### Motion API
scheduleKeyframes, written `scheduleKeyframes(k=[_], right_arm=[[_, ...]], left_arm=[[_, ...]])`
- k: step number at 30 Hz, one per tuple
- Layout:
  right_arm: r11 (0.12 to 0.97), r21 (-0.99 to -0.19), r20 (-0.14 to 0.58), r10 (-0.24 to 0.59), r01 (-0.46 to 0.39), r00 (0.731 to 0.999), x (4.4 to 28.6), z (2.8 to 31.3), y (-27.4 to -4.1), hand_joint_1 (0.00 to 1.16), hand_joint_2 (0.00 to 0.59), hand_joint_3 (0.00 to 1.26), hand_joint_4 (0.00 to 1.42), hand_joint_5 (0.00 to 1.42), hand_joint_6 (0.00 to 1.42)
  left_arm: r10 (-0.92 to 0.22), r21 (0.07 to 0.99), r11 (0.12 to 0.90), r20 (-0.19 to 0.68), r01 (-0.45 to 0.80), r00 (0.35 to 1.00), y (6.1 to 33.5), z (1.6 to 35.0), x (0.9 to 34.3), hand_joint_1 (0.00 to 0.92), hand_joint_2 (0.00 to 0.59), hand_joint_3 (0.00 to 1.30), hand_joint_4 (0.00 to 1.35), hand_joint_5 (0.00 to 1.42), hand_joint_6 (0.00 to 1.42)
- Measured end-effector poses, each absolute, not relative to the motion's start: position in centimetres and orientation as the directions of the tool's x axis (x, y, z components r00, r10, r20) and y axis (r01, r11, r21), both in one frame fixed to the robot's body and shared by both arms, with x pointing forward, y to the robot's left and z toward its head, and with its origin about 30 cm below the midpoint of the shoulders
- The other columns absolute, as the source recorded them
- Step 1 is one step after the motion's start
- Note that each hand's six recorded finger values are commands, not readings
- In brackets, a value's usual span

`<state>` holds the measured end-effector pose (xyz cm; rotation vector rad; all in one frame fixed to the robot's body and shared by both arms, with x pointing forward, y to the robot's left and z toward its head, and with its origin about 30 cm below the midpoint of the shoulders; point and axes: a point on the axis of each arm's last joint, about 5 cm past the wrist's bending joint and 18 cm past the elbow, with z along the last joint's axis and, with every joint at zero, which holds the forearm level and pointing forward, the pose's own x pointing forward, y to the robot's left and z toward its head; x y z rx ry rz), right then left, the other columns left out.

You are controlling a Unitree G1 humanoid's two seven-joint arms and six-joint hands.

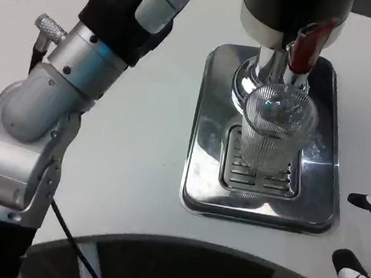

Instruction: Grasp the cup under the faucet to collect the drink, then remove the cup.

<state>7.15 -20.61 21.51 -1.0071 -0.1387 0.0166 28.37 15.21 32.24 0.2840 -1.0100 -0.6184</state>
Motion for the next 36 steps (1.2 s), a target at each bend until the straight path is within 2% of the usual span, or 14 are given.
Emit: scheduleKeyframes(k=[9,15,19,24,36], right_arm=[[0.534,-0.844,0.109,0.077,0.051,0.991,7.1,21.5,-20.6,0.21,0.42,0.15,0.0,0.0,0.0],[0.537,-0.842,0.109,0.076,0.051,0.991,7.1,21.5,-20.7,0.21,0.42,0.15,0.0,0.0,0.0],[0.535,-0.843,0.106,0.073,0.051,0.992,7.0,21.5,-20.7,0.21,0.42,0.15,0.0,0.0,0.0],[0.533,-0.845,0.106,0.072,0.051,0.992,7.0,21.5,-20.8,0.21,0.42,0.15,0.0,0.0,0.0],[0.529,-0.848,0.097,0.077,0.042,0.992,6.7,21.5,-20.9,0.21,0.42,0.15,0.0,0.0,0.0]], left_arm=[[-0.694,0.541,0.718,0.607,0.437,0.387,14.8,33.5,29.1,0.0,0.105,0.26,0.23,0.33,0.35],[-0.736,0.553,0.677,0.514,0.487,0.441,14.5,32.5,30.1,0.0,0.107,0.22,0.18,0.29,0.3],[-0.755,0.566,0.656,0.47,0.499,0.457,14.3,32.1,30.6,0.0,0.108,0.21,0.16,0.27,0.28],[-0.791,0.599,0.604,0.376,0.525,0.482,14.0,31.2,31.4,0.0,0.11,0.18,0.13,0.23,0.26],[-0.813,0.606,0.578,0.364,0.546,0.455,13.8,31.2,32.3,0.0,0.111,0.18,0.11,0.22,0.26]])
